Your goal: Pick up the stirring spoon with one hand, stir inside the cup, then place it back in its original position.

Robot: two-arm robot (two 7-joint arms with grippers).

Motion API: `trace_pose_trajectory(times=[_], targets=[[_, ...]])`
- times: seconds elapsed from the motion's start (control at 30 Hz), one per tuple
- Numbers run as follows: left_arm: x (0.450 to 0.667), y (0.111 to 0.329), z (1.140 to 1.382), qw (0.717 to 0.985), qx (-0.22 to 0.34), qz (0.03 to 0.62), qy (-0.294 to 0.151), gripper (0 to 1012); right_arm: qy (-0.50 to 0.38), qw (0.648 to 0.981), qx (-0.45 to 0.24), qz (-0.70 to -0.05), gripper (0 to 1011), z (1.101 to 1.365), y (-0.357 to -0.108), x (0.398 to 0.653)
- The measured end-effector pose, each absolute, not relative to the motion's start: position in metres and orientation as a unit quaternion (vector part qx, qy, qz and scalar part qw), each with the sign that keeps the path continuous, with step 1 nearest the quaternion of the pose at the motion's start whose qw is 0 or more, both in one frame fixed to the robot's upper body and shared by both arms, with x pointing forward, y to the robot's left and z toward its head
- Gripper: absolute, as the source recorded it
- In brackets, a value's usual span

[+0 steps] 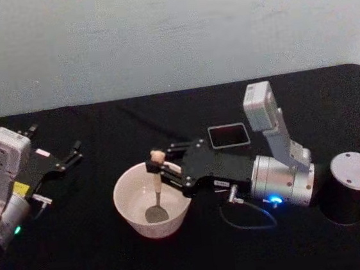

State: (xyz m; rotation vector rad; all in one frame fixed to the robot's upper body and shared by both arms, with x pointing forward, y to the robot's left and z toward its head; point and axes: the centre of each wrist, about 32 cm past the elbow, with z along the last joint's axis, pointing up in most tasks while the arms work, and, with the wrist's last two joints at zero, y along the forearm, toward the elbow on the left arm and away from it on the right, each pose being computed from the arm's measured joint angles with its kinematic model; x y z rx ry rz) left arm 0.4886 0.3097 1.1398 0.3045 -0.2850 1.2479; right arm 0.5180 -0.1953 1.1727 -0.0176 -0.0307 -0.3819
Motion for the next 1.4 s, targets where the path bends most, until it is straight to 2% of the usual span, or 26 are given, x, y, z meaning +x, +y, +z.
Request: trace_pose_trajectory(times=[0.43, 0.83, 1.13, 1.4], targets=[[0.489, 0.310, 1.140, 0.791, 0.141, 0.580, -0.132, 1001, -0.023, 0.985, -0.018, -0.171, 215, 1.169, -0.177, 0.518], [0.489, 0.310, 1.140, 0.791, 0.141, 0.580, -0.132, 1001, -0.026, 0.979, -0.015, -0.203, 215, 1.170, -0.163, 0.535], [0.489, 0.310, 1.140, 0.791, 0.141, 0.580, -0.132, 1001, -0.030, 0.972, -0.014, -0.235, 215, 1.171, -0.165, 0.549], [0.489, 0.310, 1.140, 0.791, 0.141, 0.580, -0.132, 1001, -0.032, 0.966, -0.016, -0.257, 215, 1.172, -0.179, 0.553]])
